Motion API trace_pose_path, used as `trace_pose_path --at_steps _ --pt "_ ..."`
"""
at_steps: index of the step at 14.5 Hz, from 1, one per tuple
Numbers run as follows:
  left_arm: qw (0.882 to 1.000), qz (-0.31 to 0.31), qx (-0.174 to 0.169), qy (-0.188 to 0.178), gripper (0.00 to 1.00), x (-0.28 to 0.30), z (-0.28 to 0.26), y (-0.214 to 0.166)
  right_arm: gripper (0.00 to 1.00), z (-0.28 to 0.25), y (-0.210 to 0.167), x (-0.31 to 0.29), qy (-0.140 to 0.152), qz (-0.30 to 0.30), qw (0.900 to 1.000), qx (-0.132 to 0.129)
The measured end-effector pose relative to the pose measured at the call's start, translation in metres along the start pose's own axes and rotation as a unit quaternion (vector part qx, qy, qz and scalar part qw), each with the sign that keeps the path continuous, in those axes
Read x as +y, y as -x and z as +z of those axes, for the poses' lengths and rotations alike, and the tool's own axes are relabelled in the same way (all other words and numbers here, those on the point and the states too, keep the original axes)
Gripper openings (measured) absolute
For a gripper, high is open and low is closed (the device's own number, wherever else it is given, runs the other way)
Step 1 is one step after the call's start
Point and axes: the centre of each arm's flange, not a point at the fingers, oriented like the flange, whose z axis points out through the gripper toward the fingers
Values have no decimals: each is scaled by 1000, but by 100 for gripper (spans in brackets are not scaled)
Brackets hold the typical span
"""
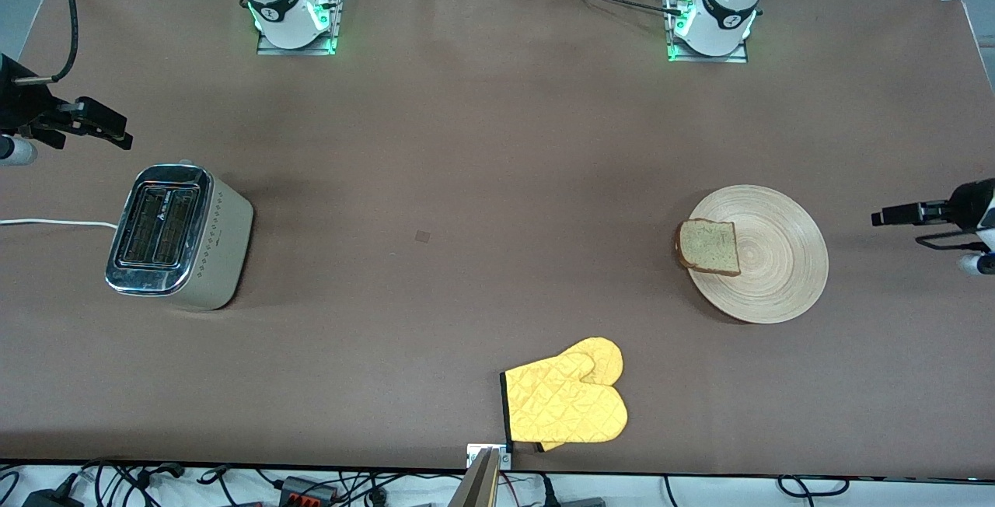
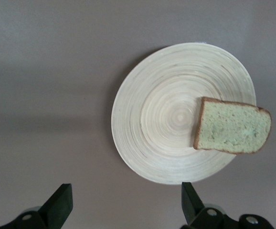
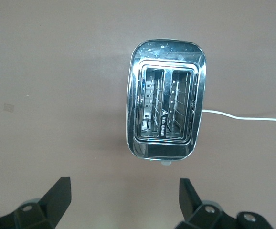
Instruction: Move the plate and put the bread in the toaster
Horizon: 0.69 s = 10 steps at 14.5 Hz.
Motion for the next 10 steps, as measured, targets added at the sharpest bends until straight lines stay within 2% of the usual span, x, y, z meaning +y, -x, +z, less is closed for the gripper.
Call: trace_pose_path --at_steps 2,5,7,10 --pt "999 1 18 38 100 -32 22 -10 100 0 0 0 0 0 1000 0" --pt "992 9 41 118 100 -82 66 -16 100 0 -1 0 0 0 1000 2" --pt "984 22 57 170 100 -112 102 -18 100 -1 -2 0 0 0 1000 8" --pt "963 34 90 250 100 -142 153 -20 100 4 -3 0 0 0 1000 7"
